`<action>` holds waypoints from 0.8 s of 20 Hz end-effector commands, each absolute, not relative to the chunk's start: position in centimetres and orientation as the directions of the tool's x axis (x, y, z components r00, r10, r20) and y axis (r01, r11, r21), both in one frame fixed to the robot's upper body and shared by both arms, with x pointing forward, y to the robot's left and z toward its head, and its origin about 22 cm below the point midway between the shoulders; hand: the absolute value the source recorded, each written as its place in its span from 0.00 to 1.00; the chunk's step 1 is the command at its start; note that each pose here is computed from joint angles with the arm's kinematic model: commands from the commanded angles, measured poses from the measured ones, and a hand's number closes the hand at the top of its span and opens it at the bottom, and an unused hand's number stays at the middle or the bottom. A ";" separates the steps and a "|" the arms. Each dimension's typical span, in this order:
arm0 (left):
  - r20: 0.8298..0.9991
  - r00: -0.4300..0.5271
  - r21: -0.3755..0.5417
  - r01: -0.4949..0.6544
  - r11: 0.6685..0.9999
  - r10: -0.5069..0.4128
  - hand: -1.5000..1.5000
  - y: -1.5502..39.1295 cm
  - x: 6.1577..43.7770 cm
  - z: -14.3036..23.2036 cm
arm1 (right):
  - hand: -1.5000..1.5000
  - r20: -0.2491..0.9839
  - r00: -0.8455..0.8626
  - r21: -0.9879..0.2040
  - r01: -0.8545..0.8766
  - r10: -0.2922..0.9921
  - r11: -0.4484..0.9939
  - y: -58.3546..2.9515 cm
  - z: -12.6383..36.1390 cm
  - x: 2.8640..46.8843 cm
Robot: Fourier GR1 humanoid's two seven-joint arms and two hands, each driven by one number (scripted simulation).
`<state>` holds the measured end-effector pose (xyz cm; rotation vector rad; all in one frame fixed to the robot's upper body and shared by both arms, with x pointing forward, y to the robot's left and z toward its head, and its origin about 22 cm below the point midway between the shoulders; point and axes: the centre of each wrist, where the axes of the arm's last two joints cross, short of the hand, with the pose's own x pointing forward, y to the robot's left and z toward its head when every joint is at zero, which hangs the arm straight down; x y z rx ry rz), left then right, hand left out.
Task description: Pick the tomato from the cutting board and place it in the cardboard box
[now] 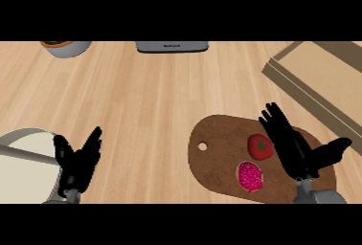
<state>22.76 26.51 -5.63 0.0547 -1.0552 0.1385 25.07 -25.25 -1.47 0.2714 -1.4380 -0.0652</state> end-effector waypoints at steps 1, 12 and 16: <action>0.903 0.429 0.023 -0.123 0.992 0.032 0.50 28.5 24.2 -3.0 | 0.00 0.974 0.098 0.217 -0.154 -0.203 0.964 -25.7 0.7 27.0; 0.992 0.127 0.016 -0.098 0.995 -0.003 0.50 31.4 25.8 4.6 | 0.00 0.827 -0.537 -0.183 0.028 0.169 0.983 -33.8 8.0 26.1; 0.991 0.131 0.017 -0.082 0.996 -0.006 0.50 30.2 24.1 3.5 | 0.00 0.764 -0.587 -0.354 -0.032 0.269 0.935 -35.7 10.8 25.1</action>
